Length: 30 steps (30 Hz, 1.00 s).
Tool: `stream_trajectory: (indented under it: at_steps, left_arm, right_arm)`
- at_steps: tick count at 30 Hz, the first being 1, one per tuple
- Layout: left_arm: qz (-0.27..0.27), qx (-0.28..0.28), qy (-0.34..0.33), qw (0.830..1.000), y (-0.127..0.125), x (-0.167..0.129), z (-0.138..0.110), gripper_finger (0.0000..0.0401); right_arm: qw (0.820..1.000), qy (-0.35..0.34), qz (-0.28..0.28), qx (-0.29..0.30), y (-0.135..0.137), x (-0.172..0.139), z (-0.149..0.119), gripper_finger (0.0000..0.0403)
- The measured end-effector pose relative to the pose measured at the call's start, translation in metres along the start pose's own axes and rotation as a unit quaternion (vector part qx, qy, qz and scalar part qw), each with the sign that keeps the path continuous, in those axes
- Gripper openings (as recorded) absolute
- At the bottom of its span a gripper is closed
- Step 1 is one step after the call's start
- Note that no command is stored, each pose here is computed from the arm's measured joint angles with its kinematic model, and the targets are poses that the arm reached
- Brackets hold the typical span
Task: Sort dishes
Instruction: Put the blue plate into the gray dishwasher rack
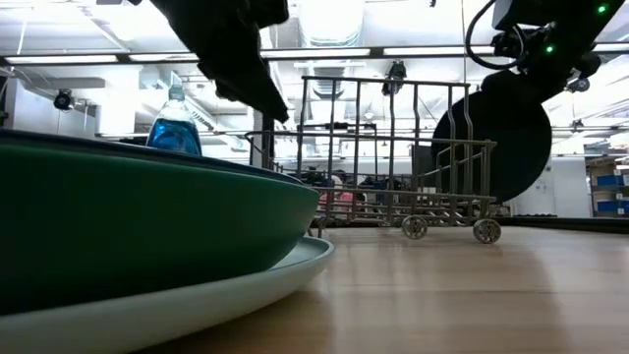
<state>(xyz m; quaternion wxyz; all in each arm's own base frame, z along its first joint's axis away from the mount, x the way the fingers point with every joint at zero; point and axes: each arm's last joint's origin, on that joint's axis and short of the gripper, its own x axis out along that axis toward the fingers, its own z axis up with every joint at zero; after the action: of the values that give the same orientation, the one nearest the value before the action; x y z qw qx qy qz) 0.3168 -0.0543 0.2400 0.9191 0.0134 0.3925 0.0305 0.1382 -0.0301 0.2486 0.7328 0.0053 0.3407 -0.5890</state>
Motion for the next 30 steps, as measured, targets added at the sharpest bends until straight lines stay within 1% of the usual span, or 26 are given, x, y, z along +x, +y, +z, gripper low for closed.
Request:
stream_trajectory:
  at_steps: [4,9,11,14,20,23,25,28,30]
  left_arm:
    - [-0.001,-0.004,-0.012,1.000,0.001,-0.005,0.003,0.0155]
    - [0.001,-0.004,-0.011,1.000,0.001,-0.006,0.003,0.0155]
    - [0.001,-0.004,-0.011,1.000,0.001,-0.006,0.003,0.0155]
    - [0.002,-0.006,-0.013,1.000,0.001,-0.006,0.003,0.0155]
    - [0.004,-0.019,0.002,1.000,0.001,-0.006,0.000,0.0155]
    - [0.006,-0.027,0.014,0.999,0.002,-0.008,-0.002,0.0155]
    - [0.004,-0.026,0.011,1.000,0.001,-0.012,-0.002,0.0155]
    - [-0.002,-0.010,-0.004,1.000,0.000,-0.021,0.001,0.0155]
    - [-0.005,-0.001,-0.018,1.000,0.000,-0.031,0.003,0.0155]
  right_arm:
    - [1.000,-0.015,-0.008,-0.001,0.001,0.003,0.005,0.0016]
    - [0.998,-0.051,0.010,-0.017,0.010,0.003,0.016,0.0016]
    - [0.998,-0.066,0.019,-0.014,0.013,0.003,0.021,0.0016]
    - [0.997,-0.070,0.031,-0.013,0.015,0.003,0.024,0.0016]
    - [0.998,-0.060,0.033,-0.013,0.014,0.004,0.022,0.0016]
    - [0.998,-0.048,0.023,-0.027,0.011,0.004,0.019,0.0016]
    - [0.998,-0.042,0.004,-0.038,0.005,0.003,0.020,0.0016]
    - [0.998,-0.039,-0.016,-0.041,-0.006,-0.002,0.026,0.0016]
    - [0.998,-0.050,-0.023,-0.037,-0.011,-0.007,0.033,0.0016]
